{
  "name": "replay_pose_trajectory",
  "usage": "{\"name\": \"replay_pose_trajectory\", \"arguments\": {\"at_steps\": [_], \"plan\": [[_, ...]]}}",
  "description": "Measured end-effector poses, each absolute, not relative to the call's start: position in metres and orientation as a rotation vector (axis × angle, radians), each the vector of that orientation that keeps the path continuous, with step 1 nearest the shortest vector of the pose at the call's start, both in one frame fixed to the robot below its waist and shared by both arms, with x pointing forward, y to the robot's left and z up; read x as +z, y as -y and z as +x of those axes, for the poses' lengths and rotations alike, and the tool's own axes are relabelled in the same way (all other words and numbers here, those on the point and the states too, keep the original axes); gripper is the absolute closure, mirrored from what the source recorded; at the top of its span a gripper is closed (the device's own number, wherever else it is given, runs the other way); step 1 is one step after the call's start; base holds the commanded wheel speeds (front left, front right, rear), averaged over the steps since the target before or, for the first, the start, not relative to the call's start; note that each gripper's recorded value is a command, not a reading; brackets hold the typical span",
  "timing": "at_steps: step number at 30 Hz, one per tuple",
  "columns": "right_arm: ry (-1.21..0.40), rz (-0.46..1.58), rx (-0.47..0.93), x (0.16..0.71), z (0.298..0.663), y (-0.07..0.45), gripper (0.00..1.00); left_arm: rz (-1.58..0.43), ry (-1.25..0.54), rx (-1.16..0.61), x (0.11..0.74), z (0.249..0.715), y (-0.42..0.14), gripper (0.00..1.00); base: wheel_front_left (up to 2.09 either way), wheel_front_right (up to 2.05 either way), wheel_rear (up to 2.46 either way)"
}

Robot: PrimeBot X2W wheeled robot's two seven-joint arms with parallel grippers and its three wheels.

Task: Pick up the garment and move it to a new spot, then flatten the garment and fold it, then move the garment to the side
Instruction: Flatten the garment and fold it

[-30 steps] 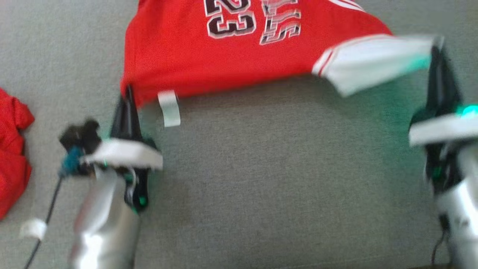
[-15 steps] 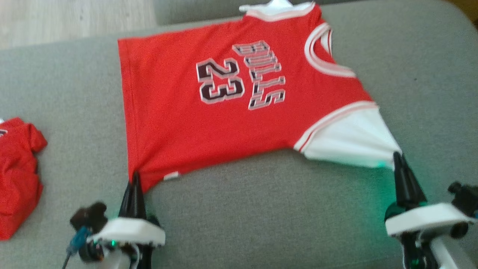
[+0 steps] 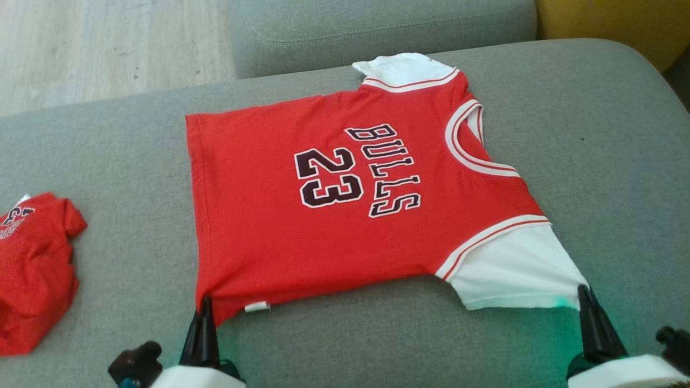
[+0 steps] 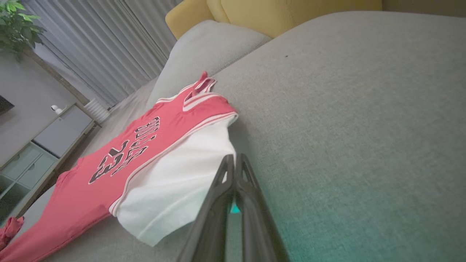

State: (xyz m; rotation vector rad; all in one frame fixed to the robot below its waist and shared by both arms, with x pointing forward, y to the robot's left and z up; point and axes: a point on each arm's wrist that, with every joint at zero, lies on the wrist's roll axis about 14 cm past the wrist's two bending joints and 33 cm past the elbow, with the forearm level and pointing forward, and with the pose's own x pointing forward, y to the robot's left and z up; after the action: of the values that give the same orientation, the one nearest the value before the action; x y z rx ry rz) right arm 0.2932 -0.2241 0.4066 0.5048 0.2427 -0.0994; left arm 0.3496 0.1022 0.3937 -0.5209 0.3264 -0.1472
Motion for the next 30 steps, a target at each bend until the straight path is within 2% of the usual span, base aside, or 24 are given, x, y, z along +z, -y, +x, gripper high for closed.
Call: {"name": "replay_pose_trajectory", "arguments": {"at_steps": [5,14,24,30], "plan": [[-0.219,0.503,-0.060,0.415,0.309,0.215,1.00,-0.529,-0.300,-0.173,0.403,0.355,-0.096,1.00,0.00,0.00,0.00],[-0.083,0.490,0.051,0.461,0.410,0.191,1.00,-0.551,-0.223,-0.214,0.427,0.401,-0.086,1.00,0.00,0.00,0.00],[-0.108,0.449,0.069,0.457,0.483,0.183,1.00,-0.550,-0.247,-0.166,0.416,0.440,-0.099,1.00,0.00,0.00,0.00],[-0.137,0.402,0.051,0.447,0.510,0.188,1.00,-0.539,-0.272,-0.164,0.408,0.458,-0.097,1.00,0.00,0.00,0.00]]}}
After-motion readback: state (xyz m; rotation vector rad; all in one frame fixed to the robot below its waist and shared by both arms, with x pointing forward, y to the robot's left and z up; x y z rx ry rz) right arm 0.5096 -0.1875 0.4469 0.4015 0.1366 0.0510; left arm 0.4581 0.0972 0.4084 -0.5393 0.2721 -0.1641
